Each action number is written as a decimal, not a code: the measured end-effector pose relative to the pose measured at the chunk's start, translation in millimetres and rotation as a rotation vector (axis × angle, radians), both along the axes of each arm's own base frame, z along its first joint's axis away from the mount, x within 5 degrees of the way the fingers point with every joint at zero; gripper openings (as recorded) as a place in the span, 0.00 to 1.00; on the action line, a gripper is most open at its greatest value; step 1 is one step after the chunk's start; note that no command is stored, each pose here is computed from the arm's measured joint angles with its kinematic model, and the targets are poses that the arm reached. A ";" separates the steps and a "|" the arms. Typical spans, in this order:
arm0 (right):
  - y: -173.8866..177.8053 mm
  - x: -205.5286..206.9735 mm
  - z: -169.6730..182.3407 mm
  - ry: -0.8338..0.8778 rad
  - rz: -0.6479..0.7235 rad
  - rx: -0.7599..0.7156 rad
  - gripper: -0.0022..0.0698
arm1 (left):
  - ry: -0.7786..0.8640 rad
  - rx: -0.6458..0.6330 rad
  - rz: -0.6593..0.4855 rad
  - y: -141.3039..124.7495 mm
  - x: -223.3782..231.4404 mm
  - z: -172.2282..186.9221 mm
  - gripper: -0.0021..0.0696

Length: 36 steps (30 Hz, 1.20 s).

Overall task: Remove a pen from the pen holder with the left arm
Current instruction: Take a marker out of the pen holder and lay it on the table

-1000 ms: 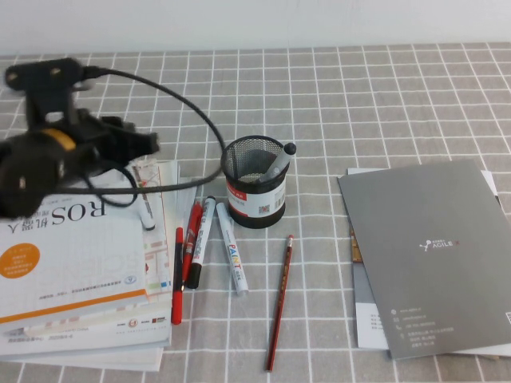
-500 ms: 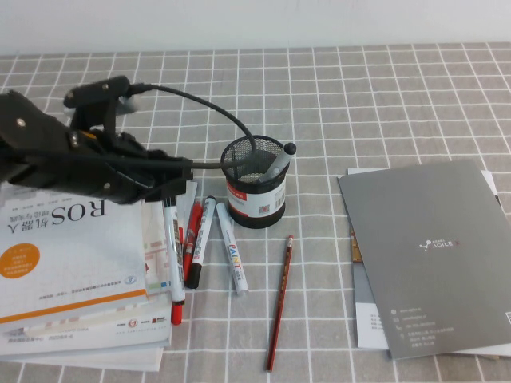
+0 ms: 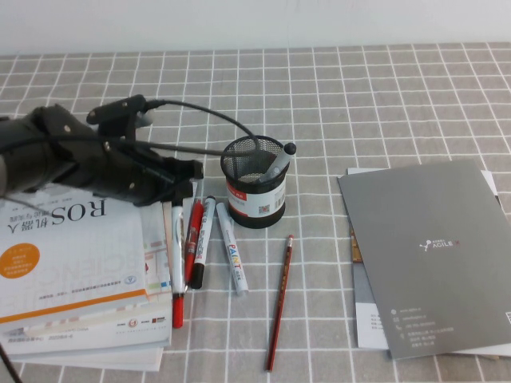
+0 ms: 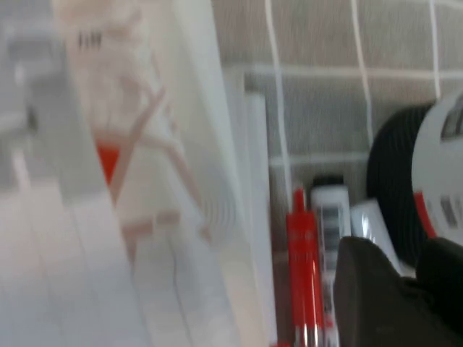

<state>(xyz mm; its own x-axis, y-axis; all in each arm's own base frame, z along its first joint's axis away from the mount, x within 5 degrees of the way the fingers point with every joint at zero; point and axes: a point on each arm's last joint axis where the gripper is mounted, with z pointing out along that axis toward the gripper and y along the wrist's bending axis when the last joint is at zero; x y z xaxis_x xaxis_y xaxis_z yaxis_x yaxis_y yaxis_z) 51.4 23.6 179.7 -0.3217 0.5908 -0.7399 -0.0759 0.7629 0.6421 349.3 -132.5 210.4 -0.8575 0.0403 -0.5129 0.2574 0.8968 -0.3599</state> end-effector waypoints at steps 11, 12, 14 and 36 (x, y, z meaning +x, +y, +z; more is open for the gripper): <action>0.0 0.0 0.0 0.000 0.000 0.000 0.01 | 0.006 0.021 -0.020 -4.0 14.4 -10.3 0.58; 0.0 0.0 0.0 0.000 0.000 0.000 0.01 | 0.005 0.032 -0.029 -3.5 14.2 -10.7 0.60; 0.0 0.0 0.0 0.000 0.000 0.000 0.01 | -0.012 0.056 -0.054 -4.4 12.0 -6.8 0.61; 0.0 0.0 0.0 0.000 0.000 0.000 0.01 | -0.679 0.076 0.045 53.3 -164.1 48.3 0.03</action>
<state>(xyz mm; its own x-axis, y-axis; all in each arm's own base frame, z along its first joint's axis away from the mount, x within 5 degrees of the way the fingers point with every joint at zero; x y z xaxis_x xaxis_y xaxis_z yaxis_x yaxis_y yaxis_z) 51.4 23.6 179.7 -0.3217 0.5908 -0.7399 -0.0759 0.7629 0.6421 185.2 -79.2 258.7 -0.3484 0.0692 -0.9348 0.3654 0.9284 -0.0674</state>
